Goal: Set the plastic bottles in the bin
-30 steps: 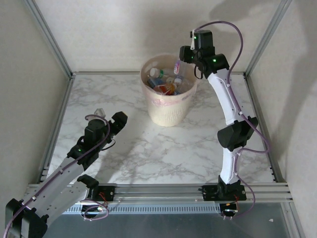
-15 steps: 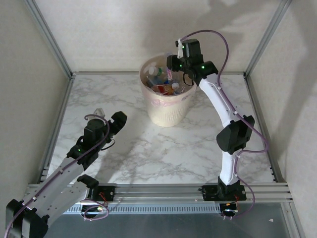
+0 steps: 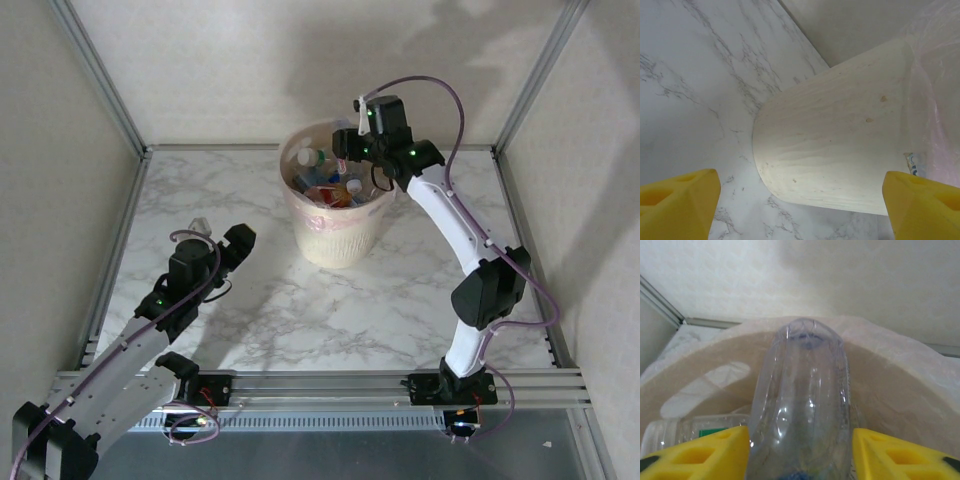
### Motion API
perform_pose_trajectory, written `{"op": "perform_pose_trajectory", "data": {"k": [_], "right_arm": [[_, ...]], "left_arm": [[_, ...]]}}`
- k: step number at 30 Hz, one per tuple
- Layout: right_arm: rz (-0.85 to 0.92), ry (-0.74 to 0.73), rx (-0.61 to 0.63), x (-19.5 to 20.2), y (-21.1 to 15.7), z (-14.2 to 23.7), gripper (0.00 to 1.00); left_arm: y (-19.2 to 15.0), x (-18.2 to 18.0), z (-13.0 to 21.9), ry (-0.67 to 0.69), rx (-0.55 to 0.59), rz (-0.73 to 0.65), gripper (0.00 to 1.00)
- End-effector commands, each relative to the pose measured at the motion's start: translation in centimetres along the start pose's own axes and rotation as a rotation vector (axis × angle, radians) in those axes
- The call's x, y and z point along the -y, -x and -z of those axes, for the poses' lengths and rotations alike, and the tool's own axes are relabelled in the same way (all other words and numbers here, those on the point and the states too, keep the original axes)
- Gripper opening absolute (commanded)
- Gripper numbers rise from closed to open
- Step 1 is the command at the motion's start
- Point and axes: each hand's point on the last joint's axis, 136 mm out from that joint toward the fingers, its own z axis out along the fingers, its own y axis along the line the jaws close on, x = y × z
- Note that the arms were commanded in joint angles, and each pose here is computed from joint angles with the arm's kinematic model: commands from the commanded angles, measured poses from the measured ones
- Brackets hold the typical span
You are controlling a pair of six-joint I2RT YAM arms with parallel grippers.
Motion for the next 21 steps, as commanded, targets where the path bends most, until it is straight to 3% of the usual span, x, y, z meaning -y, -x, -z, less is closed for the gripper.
{"op": "perform_pose_trajectory", "data": {"k": [1, 5, 10, 15, 21], "right_arm": [[-0.004, -0.026, 0.031, -0.2, 2.2, 2.5, 0.63], [-0.017, -0.031, 0.095, -0.4, 4.7, 5.5, 0.77], [-0.047, -0.042, 0.147, -0.1, 5.6, 9.3, 0.80], [-0.096, -0.035, 0.172, 0.4, 4.1, 11.7, 0.58], [-0.131, -0.014, 0.069, 0.1, 1.7, 8.7, 0.38]], "left_arm": [[1.0, 1.7, 0.2, -0.043, 0.015, 0.006, 0.84], [1.7, 2.4, 0.3, -0.042, 0.024, -0.010, 0.86], [3.9, 3.5, 0.9, -0.014, 0.074, -0.057, 0.89], [6.4, 4.9, 1.1, 0.012, 0.118, -0.101, 0.90], [7.8, 5.5, 1.1, 0.018, 0.134, -0.103, 0.89]]}}
